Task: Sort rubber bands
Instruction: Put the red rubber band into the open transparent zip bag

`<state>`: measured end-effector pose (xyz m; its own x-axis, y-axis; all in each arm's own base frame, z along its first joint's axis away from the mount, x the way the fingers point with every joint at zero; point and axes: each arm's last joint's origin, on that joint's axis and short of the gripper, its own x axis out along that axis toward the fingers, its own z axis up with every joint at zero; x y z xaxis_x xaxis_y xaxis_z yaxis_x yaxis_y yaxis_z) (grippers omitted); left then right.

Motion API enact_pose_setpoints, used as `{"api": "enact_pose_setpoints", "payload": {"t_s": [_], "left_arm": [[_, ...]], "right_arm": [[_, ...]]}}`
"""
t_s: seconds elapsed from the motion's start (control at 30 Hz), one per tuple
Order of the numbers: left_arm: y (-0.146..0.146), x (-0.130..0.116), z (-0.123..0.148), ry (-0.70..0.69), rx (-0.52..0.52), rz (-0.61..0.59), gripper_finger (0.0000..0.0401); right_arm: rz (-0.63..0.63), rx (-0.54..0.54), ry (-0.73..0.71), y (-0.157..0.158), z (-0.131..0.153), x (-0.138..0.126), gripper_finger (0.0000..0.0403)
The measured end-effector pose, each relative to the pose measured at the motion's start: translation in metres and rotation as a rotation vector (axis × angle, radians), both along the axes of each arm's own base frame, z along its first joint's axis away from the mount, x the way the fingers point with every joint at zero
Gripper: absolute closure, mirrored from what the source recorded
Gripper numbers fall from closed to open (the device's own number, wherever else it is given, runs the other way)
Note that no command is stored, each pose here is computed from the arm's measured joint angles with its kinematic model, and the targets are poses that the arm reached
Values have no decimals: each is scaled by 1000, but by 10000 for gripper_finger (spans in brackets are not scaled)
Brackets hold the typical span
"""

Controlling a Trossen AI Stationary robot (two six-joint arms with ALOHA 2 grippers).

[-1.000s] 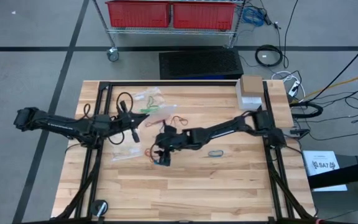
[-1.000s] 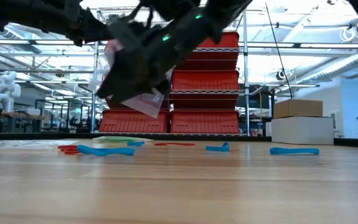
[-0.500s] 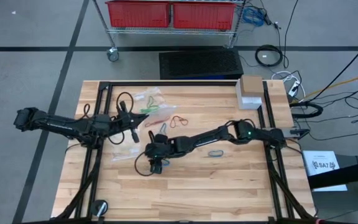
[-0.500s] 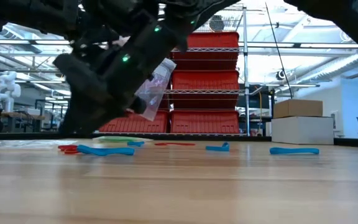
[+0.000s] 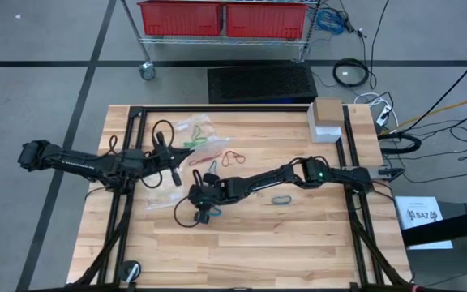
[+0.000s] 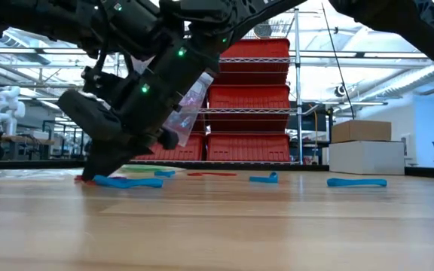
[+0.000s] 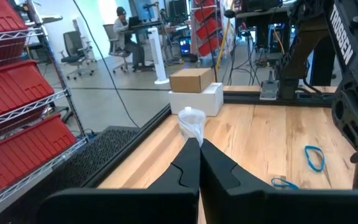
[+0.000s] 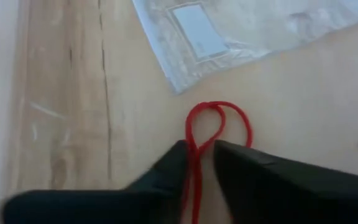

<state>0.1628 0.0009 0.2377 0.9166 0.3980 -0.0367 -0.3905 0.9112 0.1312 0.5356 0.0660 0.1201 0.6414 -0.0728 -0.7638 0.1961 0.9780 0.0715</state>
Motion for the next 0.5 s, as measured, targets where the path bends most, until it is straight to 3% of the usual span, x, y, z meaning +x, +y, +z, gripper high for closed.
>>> {"api": "enact_pose_setpoints", "payload": {"t_s": [0.07,0.13,0.33,0.5], "left_arm": [[0,0,0,-2,0,0,401],[0,0,0,-1,1,0,401],[0,-4,4,-27,5,0,401],[1,-7,7,-35,22,0,401]], "right_arm": [[27,-23,2,0,0,0,372],[85,-29,7,0,-1,0,392],[191,-4,24,1,13,-4,401],[228,-50,-76,-1,67,-10,402]]}}
